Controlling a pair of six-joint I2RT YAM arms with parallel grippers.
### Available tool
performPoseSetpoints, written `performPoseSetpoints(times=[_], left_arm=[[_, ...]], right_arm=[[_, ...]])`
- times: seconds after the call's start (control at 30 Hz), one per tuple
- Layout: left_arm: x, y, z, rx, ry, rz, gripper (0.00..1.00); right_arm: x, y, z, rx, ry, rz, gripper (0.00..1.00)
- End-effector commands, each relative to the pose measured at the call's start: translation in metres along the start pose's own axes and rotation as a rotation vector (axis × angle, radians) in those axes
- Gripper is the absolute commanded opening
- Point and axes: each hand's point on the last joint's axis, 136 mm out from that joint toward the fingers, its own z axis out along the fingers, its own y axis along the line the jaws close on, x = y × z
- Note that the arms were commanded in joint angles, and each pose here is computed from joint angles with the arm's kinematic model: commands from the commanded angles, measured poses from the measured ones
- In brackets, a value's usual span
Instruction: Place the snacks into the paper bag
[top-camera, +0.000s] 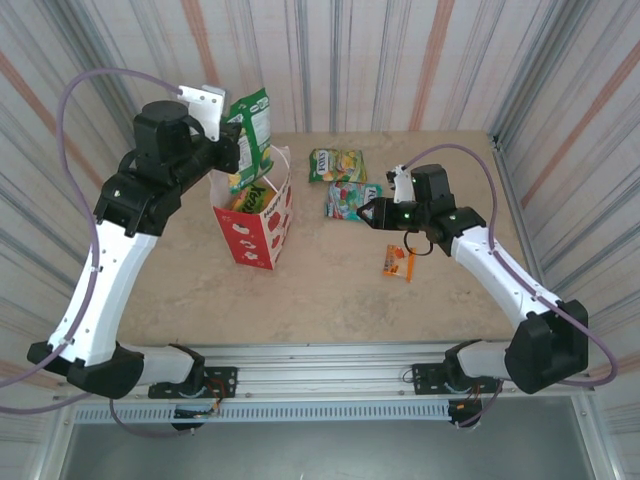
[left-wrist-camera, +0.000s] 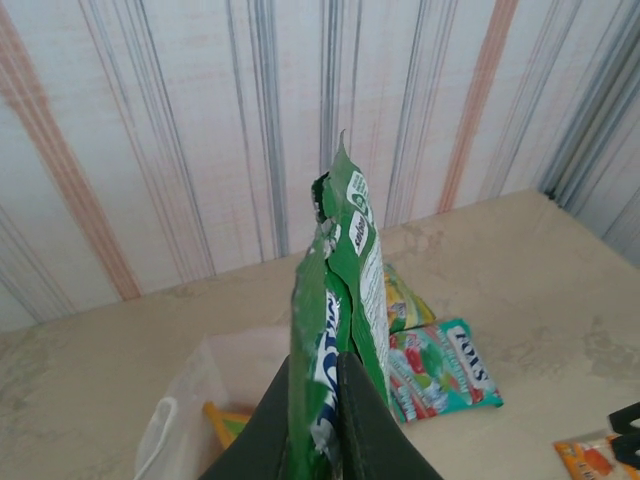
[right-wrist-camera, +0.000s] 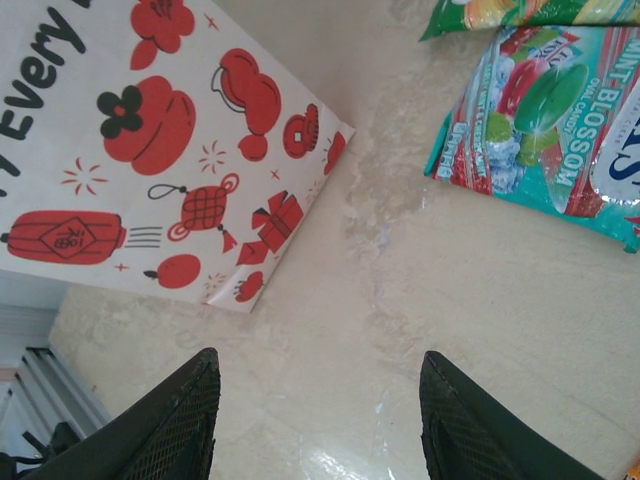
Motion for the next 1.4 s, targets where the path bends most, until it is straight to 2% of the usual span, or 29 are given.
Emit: performPoseSetpoints(times=[0.0,0.2,0.27,0.37,0.6,0.9,0.97,1.03,1.07,1.37], left_arm=[[-0.059,-0.002,-0.037,0.022,-0.205,-0.008,0.0],[-0.083,0.007,-0.055,-0.032,-0.3,0.024,0.0],[-0.083,0.011,-0.057,-0.053,-0.291,0.034,0.0],[-0.069,0.018,-0.049,-0.098,-0.195,0.042,0.0],[-0.003,0.023,-0.007,-0.124,0.057,0.052,0.0],[0.042,0.021,0.045,-0.118,0.226,0.077,0.02],[0.048,0.022,0.052,-0.123,0.254,0.08,0.09],[0.049,0.021,0.057,-0.117,0.267,0.082,0.29],[0.048,0.02,0.057,-0.11,0.264,0.079,0.36],[0.027,0.0,0.04,0.003,0.195,0.056,0.51]], right_arm=[[-0.009,0.007,-0.002,-0.009,-0.009,0.023,0.54],[-0.01,0.004,0.002,0.003,-0.003,0.036,0.54],[-0.01,0.004,0.004,0.004,0.0,0.042,0.54],[-0.009,0.002,0.007,0.013,0.017,0.057,0.54],[-0.004,-0.001,0.011,0.031,0.07,0.08,0.54],[0.002,-0.005,0.011,0.051,0.101,0.091,0.53],[0.002,-0.007,0.01,0.06,0.105,0.094,0.53],[0.004,-0.009,0.01,0.07,0.112,0.099,0.54],[0.004,-0.011,0.01,0.078,0.116,0.105,0.54],[-0.007,-0.038,0.023,0.14,0.149,0.168,0.57]])
